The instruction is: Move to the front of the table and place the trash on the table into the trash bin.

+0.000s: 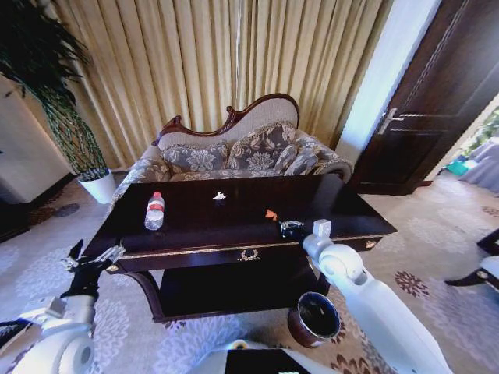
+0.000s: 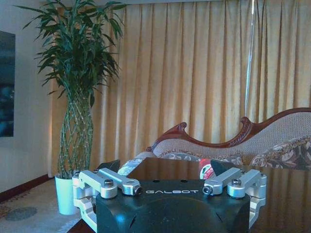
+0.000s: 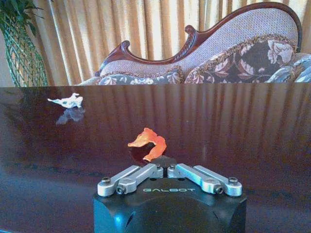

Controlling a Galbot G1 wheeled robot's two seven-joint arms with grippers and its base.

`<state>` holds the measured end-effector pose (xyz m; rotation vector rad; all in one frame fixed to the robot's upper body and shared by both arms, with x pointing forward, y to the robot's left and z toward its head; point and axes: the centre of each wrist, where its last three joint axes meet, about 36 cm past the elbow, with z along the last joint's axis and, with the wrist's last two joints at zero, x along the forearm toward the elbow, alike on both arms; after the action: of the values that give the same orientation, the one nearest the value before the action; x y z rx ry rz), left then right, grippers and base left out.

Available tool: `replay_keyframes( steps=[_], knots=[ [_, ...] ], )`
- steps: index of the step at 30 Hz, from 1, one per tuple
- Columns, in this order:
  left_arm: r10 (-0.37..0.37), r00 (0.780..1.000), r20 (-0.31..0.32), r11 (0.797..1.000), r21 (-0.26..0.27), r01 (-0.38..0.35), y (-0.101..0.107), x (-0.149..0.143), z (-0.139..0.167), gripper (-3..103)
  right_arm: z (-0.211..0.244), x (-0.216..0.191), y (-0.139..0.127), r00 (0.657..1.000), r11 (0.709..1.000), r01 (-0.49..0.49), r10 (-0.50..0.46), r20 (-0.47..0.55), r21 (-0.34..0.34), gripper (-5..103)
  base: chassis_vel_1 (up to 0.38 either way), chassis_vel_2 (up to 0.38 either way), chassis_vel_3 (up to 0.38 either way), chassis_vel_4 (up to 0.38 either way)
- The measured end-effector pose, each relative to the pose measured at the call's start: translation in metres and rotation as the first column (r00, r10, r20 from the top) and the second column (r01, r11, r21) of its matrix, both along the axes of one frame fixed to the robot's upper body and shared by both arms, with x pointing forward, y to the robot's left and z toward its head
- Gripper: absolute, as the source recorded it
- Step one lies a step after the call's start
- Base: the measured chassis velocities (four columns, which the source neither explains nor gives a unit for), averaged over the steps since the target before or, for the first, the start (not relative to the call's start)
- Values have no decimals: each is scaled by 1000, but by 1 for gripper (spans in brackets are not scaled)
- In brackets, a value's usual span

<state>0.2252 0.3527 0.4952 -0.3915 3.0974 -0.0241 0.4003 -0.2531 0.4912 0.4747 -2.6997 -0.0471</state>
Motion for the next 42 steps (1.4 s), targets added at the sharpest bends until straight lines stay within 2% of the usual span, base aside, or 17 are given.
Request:
replay_keyframes(
  steps=[14, 20, 23, 26, 28, 29, 31, 32, 36, 37, 40, 41, 42],
  knots=[
    [0, 1000, 1, 1000, -1, 0, 0, 0, 0, 100, 2, -2, 0, 1000, 1000, -1, 0, 4, 6, 0, 0, 0, 0, 0],
    [0, 1000, 1, 1000, -2, 0, 0, 0, 0, 100, 1, -5, -4, 999, 1000, -16, 15, 38, 16, 0, 0, 0, 0, 0],
    [-2, 1000, 3, 1000, -2, 2, 0, 0, 0, 100, 4, -8, -5, 998, 1000, -29, 28, 48, 13, 16, 0, 0, 0, 0],
    [-2, 1000, 3, 1000, -3, 2, 0, 0, 0, 100, 5, -8, -5, 998, 999, -31, 31, 51, 10, 21, 0, 0, 0, 0],
    [-3, 1000, 4, 1000, -3, 3, -1, 0, 1, 100, 8, -6, -5, 998, 999, -33, 33, 58, 7, 32, 0, 0, 0, 0],
    [-3, 1000, 4, 1000, -3, 3, -1, 0, 1, 100, 8, -6, -5, 998, 999, -33, 33, 58, 7, 32, 0, 0, 0, 0],
    [-3, 1000, 4, 1000, -1, 3, 0, 0, 1, 100, 9, -5, -8, 998, 1000, -30, 30, 61, 1, 43, 0, 0, 0, 0],
    [-3, 1000, 4, 1000, -1, 3, 0, 0, 1, 100, 9, -5, -8, 998, 1000, -30, 30, 61, 1, 43, 0, 0, 0, 0],
    [-4, 1000, -1, 1000, 3, 4, 2, 2, -1, 100, 9, -7, -19, 997, 1000, -10, 12, 74, -23, 65, 0, 0, 0, 0],
    [-4, 1000, -1, 1000, 3, 4, 2, 2, -1, 100, 9, -7, -19, 997, 1000, -10, 12, 74, -23, 65, 0, 0, 0, 0],
    [-15, 1000, -2, 1000, 2, 15, 2, 5, -2, 100, 15, -5, -34, 997, 1000, 2, 0, 78, -27, 81, 0, 0, 0, 0],
    [-15, 1000, -2, 1000, 2, 15, 2, 5, -2, 100, 15, -5, -34, 997, 1000, 2, 0, 78, -27, 81, 0, 0, 0, 0],
    [-20, 1000, -1, 1000, 3, 20, 2, 6, -2, 100, 16, -4, -38, 997, 1000, 3, -1, 77, -29, 86, 0, 0, 0, 0]
  ],
)
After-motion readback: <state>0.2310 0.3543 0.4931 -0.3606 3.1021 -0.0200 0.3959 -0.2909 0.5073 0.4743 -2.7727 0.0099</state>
